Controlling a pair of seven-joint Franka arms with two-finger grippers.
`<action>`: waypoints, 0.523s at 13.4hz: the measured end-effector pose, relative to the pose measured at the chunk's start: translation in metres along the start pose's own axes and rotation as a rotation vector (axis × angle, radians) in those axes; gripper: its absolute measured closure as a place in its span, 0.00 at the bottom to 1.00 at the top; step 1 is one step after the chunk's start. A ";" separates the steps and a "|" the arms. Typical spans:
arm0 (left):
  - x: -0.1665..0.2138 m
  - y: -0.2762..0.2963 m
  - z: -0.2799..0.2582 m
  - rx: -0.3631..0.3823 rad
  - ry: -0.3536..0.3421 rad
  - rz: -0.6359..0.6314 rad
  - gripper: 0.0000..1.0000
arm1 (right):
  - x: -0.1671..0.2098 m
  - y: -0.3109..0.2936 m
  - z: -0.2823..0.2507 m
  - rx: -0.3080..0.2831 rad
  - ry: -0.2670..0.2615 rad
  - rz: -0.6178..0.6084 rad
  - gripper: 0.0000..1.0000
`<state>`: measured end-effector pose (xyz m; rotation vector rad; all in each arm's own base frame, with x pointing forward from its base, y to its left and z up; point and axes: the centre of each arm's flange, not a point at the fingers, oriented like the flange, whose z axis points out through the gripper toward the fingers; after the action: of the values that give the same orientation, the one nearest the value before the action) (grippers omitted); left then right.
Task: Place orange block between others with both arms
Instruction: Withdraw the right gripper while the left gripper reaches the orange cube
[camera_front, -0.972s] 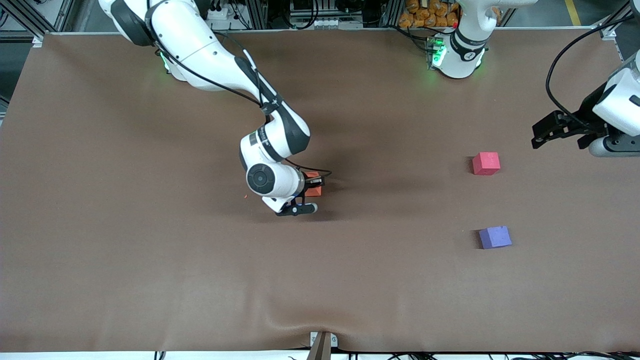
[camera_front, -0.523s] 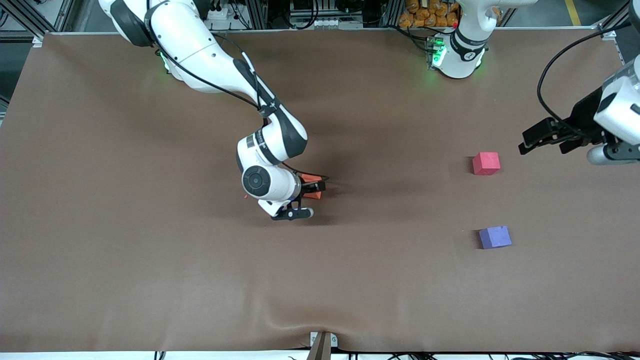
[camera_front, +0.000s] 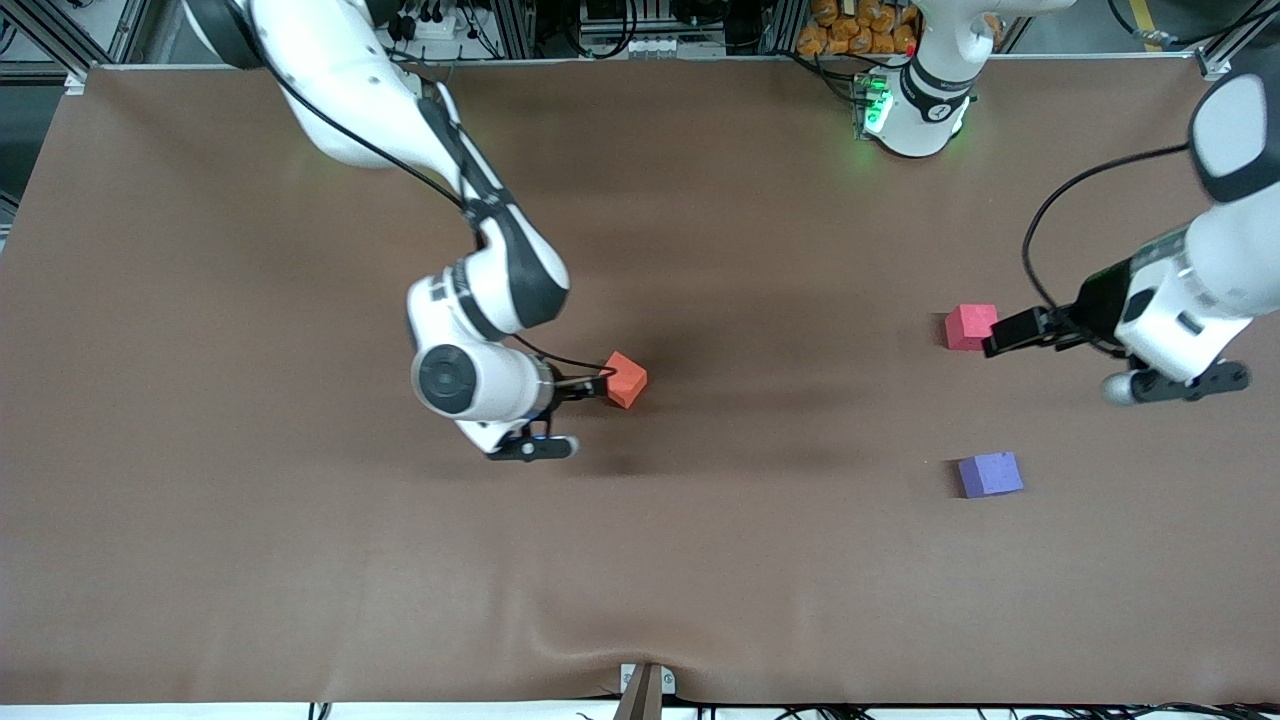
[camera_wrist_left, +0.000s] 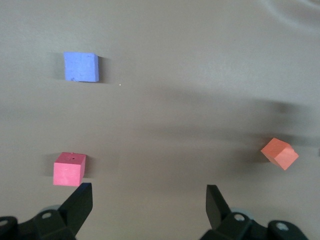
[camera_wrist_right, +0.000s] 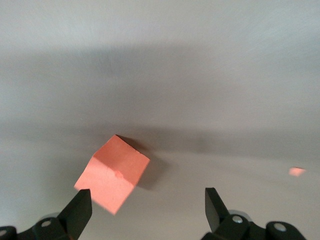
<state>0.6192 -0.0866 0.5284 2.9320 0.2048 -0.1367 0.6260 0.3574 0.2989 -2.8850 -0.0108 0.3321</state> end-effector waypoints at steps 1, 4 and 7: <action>0.003 0.006 0.015 0.004 -0.024 0.008 0.00 | -0.001 0.014 -0.036 -0.005 0.005 0.009 0.00; -0.001 0.062 0.080 0.033 -0.122 0.088 0.00 | -0.018 0.069 -0.133 -0.055 -0.023 0.043 0.00; -0.022 0.137 0.149 0.076 -0.179 0.116 0.00 | -0.044 0.122 -0.212 -0.116 -0.015 0.033 0.00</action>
<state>0.6061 -0.2527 0.4112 2.9747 0.0031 -0.3955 0.6280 0.1880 0.4807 -3.0001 0.0159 0.3715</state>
